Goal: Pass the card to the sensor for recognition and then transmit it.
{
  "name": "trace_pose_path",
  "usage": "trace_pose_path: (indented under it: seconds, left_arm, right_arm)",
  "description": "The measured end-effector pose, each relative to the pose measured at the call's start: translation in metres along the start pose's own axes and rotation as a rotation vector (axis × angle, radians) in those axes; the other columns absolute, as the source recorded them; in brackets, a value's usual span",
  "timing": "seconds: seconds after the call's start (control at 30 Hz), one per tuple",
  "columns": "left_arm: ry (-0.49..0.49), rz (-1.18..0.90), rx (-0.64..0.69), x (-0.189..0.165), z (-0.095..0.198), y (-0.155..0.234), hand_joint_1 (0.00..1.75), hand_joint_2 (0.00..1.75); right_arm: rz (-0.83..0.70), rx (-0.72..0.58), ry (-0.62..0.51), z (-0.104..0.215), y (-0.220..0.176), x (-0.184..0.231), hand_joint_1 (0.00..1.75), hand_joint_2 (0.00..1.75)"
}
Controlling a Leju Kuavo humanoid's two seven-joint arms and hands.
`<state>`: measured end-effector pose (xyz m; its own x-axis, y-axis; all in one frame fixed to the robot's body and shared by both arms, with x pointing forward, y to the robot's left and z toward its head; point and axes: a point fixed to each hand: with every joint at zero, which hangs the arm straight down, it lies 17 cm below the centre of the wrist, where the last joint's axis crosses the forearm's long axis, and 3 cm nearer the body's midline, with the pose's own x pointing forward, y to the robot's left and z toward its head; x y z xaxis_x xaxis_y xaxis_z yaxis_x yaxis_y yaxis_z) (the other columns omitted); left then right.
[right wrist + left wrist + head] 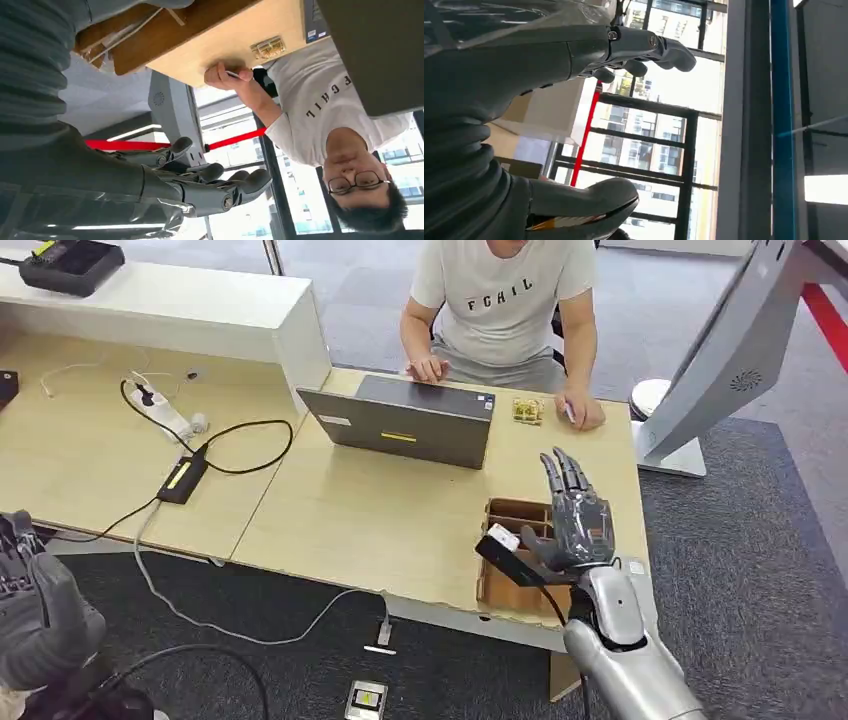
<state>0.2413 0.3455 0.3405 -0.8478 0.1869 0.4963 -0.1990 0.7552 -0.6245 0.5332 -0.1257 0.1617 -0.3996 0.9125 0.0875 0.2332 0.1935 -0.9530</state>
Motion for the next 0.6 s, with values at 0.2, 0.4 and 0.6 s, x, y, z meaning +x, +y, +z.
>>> trace_pose_path:
  seconds: [0.2,0.4,0.6]
  left_arm:
    - [-0.001,0.006,0.003,0.001,0.0,0.002,0.0,1.75]
    - [0.006,0.033,-0.001,0.001,0.0,0.003,0.0,1.75]
    - [0.009,0.051,-0.012,0.001,0.001,0.001,0.0,1.75]
  right_arm:
    - [0.015,0.004,0.02,-0.001,-0.003,-0.012,0.0,1.75]
    - [0.014,0.056,0.045,0.013,0.013,-0.02,0.0,1.75]
    - [0.004,0.094,0.067,0.029,0.028,-0.026,0.0,1.75]
